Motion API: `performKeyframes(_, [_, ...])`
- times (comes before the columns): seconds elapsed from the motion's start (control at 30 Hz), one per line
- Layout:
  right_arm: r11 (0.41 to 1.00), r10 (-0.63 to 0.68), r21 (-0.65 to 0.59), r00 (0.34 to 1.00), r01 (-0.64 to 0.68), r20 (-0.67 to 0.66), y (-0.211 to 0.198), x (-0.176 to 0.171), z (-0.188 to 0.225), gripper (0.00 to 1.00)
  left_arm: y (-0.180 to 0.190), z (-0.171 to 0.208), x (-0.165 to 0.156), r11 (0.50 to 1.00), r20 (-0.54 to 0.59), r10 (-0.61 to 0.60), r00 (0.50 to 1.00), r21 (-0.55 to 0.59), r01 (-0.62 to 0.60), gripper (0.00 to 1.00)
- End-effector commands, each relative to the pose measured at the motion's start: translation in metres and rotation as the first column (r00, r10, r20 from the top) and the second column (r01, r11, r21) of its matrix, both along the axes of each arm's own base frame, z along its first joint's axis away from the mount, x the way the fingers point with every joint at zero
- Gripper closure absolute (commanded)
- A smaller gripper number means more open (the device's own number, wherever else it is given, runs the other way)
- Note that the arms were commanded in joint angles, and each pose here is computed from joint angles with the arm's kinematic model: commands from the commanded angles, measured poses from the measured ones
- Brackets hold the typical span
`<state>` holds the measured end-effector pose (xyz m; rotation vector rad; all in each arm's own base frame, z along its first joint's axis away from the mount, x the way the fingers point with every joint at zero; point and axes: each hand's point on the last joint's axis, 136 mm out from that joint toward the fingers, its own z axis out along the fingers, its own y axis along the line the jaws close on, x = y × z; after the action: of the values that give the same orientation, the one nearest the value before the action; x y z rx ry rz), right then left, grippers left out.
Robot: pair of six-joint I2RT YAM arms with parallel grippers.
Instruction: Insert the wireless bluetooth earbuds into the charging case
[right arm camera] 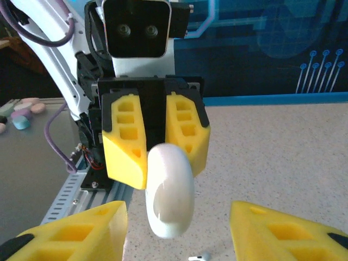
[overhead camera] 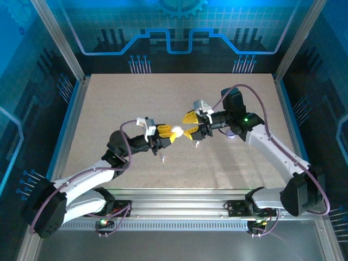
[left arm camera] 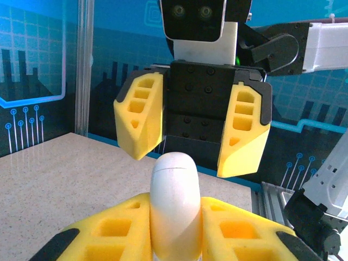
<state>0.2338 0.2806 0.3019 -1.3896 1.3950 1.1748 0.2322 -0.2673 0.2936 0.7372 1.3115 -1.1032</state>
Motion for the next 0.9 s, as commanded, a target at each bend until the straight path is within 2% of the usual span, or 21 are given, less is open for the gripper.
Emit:
performKeyframes(0.0, [0.997,0.078,-0.002,0.997,-0.079,-0.014,0.006,-0.013,0.002,0.49,0.000,0.028,-0.009,0.999,0.096,-0.025,0.995,-0.036,0.029,0.76])
performKeyframes(0.2, [0.990,0.141,-0.002,0.990,-0.141,-0.030,0.012,-0.019,0.004,0.53,0.000,0.028,-0.009,0.999,0.093,-0.025,0.995,-0.035,0.028,0.76])
performKeyframes(0.6, [0.986,0.165,-0.008,0.985,-0.166,-0.046,0.016,-0.019,0.002,0.73,0.000,0.025,-0.008,0.999,0.090,-0.025,0.996,-0.030,0.028,0.76])
performKeyframes(0.87, [0.984,0.176,-0.032,0.983,-0.178,-0.060,0.020,-0.020,-0.003,0.73,-0.001,0.027,-0.008,0.999,0.099,-0.026,0.995,-0.027,0.028,0.76])
